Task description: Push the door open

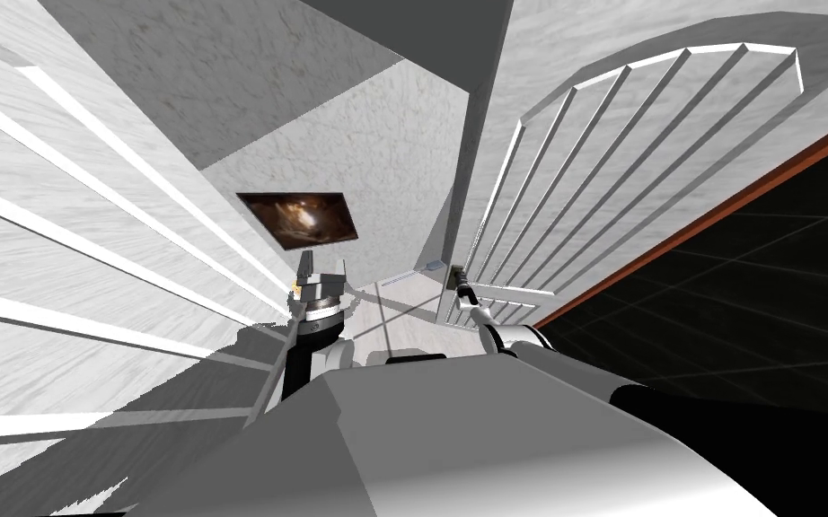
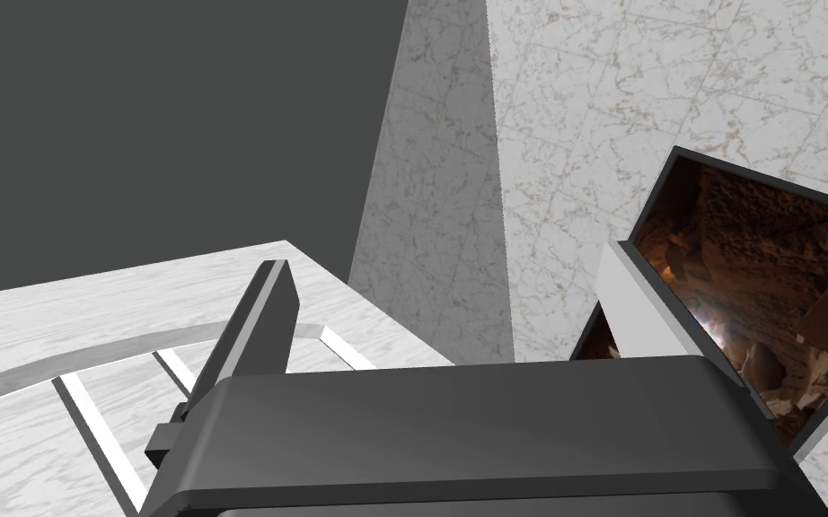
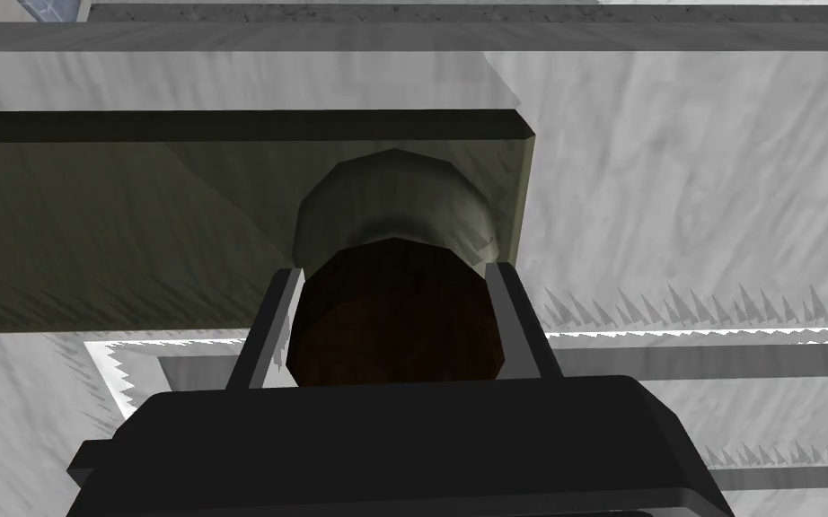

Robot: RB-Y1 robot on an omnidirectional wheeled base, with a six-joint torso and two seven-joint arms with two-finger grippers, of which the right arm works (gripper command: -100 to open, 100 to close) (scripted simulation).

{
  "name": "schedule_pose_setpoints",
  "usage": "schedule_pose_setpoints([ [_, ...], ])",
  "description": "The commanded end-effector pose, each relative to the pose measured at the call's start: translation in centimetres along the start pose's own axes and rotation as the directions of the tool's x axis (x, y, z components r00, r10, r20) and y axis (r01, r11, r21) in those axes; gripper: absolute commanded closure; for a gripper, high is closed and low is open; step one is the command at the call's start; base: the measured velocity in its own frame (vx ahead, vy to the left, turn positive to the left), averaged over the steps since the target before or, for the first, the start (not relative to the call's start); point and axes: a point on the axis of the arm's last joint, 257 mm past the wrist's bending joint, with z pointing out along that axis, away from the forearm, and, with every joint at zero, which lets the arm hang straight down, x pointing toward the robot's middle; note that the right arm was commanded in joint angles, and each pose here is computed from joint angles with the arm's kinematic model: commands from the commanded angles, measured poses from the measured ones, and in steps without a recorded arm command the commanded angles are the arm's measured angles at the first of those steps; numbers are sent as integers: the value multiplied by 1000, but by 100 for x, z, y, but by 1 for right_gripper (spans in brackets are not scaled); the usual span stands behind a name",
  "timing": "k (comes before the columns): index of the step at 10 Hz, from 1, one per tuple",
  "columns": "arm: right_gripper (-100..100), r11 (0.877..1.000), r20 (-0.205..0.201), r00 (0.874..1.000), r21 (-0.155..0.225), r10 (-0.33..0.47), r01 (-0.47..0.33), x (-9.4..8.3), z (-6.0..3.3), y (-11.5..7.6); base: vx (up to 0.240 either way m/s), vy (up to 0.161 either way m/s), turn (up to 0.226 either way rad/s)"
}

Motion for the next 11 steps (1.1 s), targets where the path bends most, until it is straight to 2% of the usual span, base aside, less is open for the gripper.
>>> schedule_pose_setpoints([
  [1, 100, 1000, 17, 1000, -5, -4, 4, -116, 19, 20, 52, -1, -8],
  [2, 100, 1000, 17, 1000, -5, -4, 4, -116, 19, 20, 8, -15, 14],
  [3, 100, 1000, 43, 999, -5, -3, 3, -260, 19, 25, 125, 68, -30],
  [5, 100, 1000, 61, 998, -5, -3, 3, -363, 17, 29, 181, 86, -93],
  [6, 100, 999, 56, 998, -51, 2, 1, -339, 84, 237, 114, 66, -39],
  [7, 100, 1000, 61, 998, -8, -3, 3, -361, 22, 42, 45, 24, 12],
  [8, 100, 1000, 84, 996, -5, -2, 3, -489, 13, 34, 143, 65, -45],
  [10, 100, 1000, 84, 996, -5, -2, 3, -489, 13, 34, 101, 54, -36],
  [11, 100, 1000, 103, 995, -5, -2, 2, -597, 8, 39, 101, 64, -37],
])
